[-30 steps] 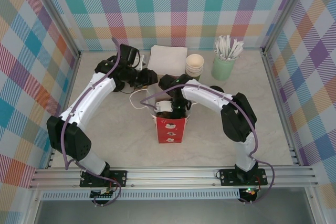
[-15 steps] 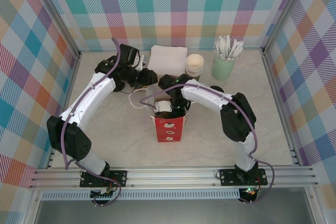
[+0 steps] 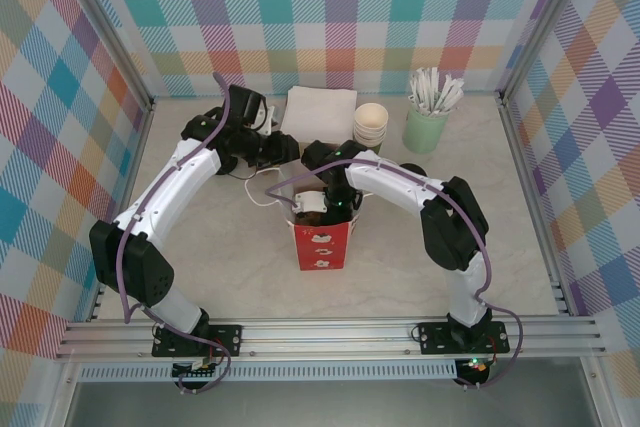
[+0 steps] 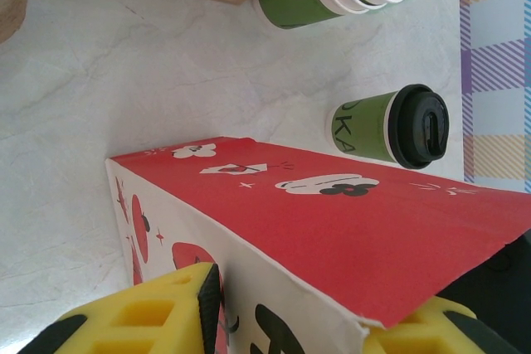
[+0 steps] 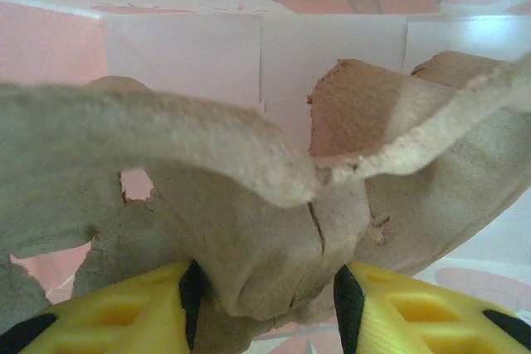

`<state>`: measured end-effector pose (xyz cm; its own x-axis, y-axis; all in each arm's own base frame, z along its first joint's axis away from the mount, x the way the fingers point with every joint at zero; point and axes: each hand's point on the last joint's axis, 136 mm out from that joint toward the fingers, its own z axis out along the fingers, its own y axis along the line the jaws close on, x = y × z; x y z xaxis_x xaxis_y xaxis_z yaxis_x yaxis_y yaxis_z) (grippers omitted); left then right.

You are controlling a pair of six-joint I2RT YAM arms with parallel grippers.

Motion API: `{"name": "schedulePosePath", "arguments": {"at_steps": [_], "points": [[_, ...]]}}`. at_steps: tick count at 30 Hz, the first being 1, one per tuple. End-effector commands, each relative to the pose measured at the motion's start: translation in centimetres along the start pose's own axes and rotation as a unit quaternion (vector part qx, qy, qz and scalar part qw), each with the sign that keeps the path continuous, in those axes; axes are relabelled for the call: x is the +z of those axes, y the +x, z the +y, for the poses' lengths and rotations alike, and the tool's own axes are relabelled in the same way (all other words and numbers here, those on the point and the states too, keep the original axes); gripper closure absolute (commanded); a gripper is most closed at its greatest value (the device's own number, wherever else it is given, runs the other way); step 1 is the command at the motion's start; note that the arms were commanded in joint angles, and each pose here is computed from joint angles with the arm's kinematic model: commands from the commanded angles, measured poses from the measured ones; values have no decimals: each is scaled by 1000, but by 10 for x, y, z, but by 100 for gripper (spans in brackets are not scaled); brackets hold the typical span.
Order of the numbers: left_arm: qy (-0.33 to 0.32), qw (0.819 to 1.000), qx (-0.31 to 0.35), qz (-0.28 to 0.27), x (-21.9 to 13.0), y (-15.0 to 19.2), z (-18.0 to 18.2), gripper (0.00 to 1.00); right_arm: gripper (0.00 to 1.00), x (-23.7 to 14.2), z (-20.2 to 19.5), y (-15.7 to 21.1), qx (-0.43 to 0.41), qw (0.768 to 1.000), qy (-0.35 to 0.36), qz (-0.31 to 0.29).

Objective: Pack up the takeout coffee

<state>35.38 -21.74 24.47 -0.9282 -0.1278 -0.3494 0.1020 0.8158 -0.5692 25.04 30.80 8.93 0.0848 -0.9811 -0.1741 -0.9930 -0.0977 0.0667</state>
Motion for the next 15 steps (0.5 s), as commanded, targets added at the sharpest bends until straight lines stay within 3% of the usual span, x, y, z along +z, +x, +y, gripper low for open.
{"name": "schedulePosePath", "arguments": {"at_steps": [1,15], "points": [[6,1000,-5,-12,-7,-2,-1,65,52,-22,3,-14,-14,999,11,-35],[4,1000,-5,-8,-3,1,-1,65,53,-23,2,-18,-15,999,9,-45]]}}
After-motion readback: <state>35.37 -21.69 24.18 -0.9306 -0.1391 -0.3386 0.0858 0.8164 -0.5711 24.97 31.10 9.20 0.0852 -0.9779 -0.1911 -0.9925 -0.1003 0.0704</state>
